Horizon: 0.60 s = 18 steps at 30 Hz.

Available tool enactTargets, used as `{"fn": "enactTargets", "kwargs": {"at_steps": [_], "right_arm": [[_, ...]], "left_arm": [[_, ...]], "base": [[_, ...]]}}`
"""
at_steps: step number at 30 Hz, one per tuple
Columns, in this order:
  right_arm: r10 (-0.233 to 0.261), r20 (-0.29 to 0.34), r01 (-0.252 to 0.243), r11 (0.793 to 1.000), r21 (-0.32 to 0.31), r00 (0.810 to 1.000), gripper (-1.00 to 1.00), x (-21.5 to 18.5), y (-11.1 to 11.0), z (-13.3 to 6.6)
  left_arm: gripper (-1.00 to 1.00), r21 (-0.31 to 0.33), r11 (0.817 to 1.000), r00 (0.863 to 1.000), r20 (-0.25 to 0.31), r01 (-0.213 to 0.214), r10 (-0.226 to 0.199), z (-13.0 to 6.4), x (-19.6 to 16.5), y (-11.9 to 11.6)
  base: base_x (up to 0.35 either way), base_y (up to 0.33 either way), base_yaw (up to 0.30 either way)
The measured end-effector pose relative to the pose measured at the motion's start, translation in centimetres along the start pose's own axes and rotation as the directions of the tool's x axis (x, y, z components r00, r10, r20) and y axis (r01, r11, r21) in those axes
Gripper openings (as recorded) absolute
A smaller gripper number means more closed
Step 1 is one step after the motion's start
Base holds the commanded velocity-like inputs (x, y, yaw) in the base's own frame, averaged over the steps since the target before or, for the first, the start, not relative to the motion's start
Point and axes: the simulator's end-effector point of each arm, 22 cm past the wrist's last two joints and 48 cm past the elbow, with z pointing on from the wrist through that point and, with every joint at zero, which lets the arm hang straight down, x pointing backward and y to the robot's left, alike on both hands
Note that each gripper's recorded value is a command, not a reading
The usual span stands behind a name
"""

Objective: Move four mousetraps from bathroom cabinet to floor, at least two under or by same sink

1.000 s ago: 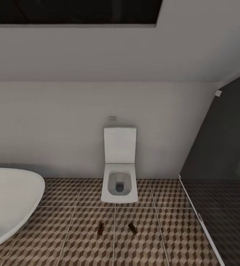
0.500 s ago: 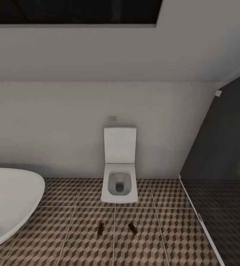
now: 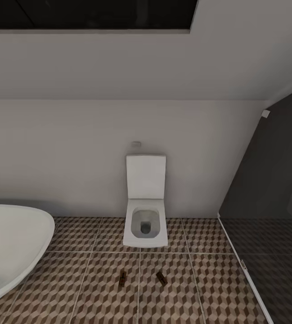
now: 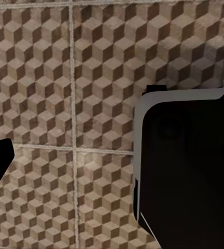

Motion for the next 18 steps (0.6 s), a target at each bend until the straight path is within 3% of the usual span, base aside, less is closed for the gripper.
{"fn": "enactTargets", "kwargs": {"at_steps": [18], "right_arm": [[0.012,0.027,-0.012,1.0,-0.018,1.0,1.0,-1.1,1.2,0.1]], "left_arm": [[1.0,-0.005,1.0,1.0,0.0,-0.003,0.003,0.0,0.0,0.5]], "base": [[0.0,0.0,0.0]]}}
